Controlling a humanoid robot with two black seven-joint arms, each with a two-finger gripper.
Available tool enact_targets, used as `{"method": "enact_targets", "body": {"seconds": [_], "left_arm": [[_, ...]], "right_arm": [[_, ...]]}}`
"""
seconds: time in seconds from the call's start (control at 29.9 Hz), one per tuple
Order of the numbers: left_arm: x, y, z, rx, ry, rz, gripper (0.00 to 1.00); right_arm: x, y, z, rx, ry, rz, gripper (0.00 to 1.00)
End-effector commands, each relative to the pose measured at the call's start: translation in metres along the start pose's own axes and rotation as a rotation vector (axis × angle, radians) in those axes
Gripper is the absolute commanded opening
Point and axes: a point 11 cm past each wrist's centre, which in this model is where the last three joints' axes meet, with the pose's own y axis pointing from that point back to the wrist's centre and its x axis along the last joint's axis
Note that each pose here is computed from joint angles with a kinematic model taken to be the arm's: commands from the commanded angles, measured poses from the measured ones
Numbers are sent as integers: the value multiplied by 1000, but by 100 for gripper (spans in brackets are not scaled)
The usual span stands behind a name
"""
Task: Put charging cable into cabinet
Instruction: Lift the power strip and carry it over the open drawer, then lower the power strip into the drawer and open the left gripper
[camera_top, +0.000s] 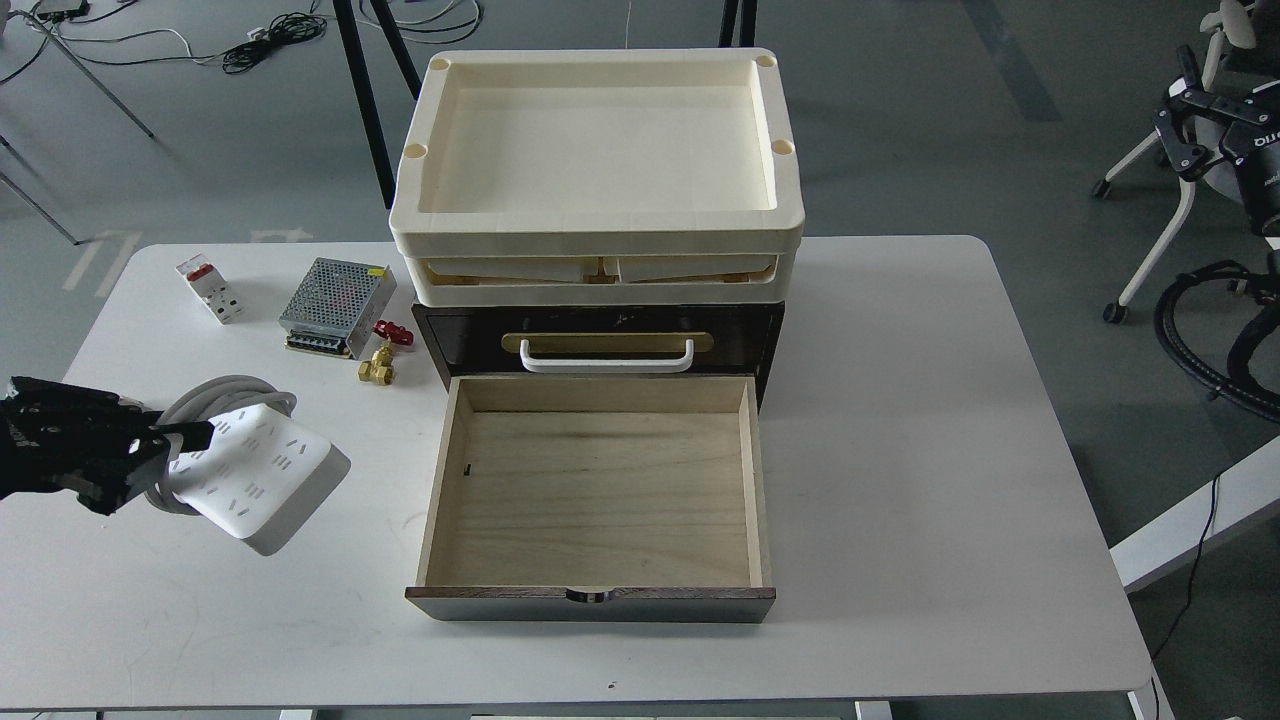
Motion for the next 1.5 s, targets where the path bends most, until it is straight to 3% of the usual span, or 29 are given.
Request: {"method": "enact_targets", "body": {"seconds": [0.0,0.47,0.67,1.47], "left_arm": [[11,-25,21,-121,91,-39,4],[57,-104,105,-555,297,-5,4],[58,-135,88,-525,344,23,4],[36,-186,71,-471,416,24,4]], "right_arm": [[3,1,-1,1,6,10,99],[6,2,-2,0,12,17,99],[7,3,-1,-2,13,20,99],[6,3,3,-8,8,17,99]]}}
